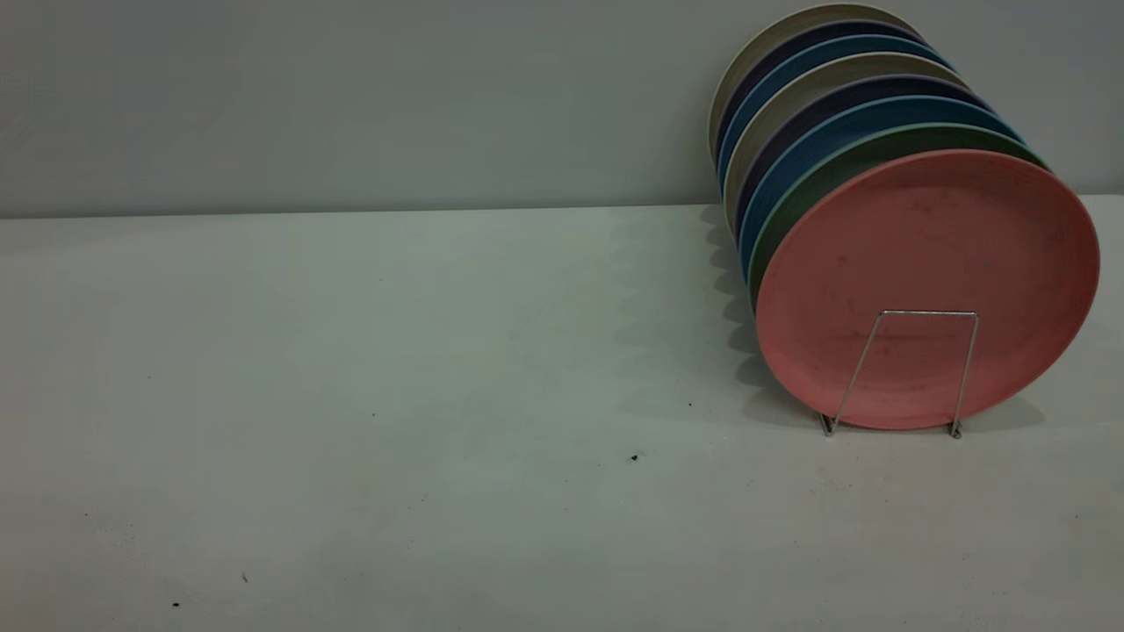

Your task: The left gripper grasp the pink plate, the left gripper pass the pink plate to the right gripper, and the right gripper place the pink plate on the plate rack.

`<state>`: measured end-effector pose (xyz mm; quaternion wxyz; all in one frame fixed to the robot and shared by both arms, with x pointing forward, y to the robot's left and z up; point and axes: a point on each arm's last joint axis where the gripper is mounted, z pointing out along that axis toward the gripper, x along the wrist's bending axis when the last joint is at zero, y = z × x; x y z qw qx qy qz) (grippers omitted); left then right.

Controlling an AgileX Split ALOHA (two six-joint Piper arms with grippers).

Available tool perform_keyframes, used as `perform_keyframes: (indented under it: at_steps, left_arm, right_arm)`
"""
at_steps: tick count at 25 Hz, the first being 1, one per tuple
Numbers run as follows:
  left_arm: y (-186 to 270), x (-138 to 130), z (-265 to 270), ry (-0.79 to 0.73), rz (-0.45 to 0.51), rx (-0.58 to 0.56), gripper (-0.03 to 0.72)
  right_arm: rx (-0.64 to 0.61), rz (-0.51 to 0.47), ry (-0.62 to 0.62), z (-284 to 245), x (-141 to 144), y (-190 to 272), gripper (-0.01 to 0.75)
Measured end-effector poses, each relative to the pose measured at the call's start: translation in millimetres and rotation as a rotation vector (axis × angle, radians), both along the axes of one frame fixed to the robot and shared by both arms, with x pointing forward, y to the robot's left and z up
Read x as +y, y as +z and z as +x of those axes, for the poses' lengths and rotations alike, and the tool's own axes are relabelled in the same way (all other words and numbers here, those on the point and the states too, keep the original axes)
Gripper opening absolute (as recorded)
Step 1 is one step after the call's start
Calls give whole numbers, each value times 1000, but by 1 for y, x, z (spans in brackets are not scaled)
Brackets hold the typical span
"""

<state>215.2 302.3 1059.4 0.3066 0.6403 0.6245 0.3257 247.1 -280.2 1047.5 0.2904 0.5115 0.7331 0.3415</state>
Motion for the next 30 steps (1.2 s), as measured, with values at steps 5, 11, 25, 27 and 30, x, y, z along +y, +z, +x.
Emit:
perform_keyframes:
  at_steps: [5,11,25,27,30]
  left_arm:
    - [-20,0,8,0,0,77,484]
    - [-27,-1,13,-5,-11,83,484]
    - [-27,-1,13,-5,-13,83,484]
    - [-27,-1,13,-5,-13,83,484]
    - [-27,-1,13,-5,-13,83,484]
  right_arm:
    - [31,2,0,0,0,-5,410]
    - [31,3,0,0,0,-5,410]
    - [23,4,-2,-1,0,-5,412]
    - [23,4,-2,-1,0,-5,412]
    - [23,4,-2,-1,0,-5,412]
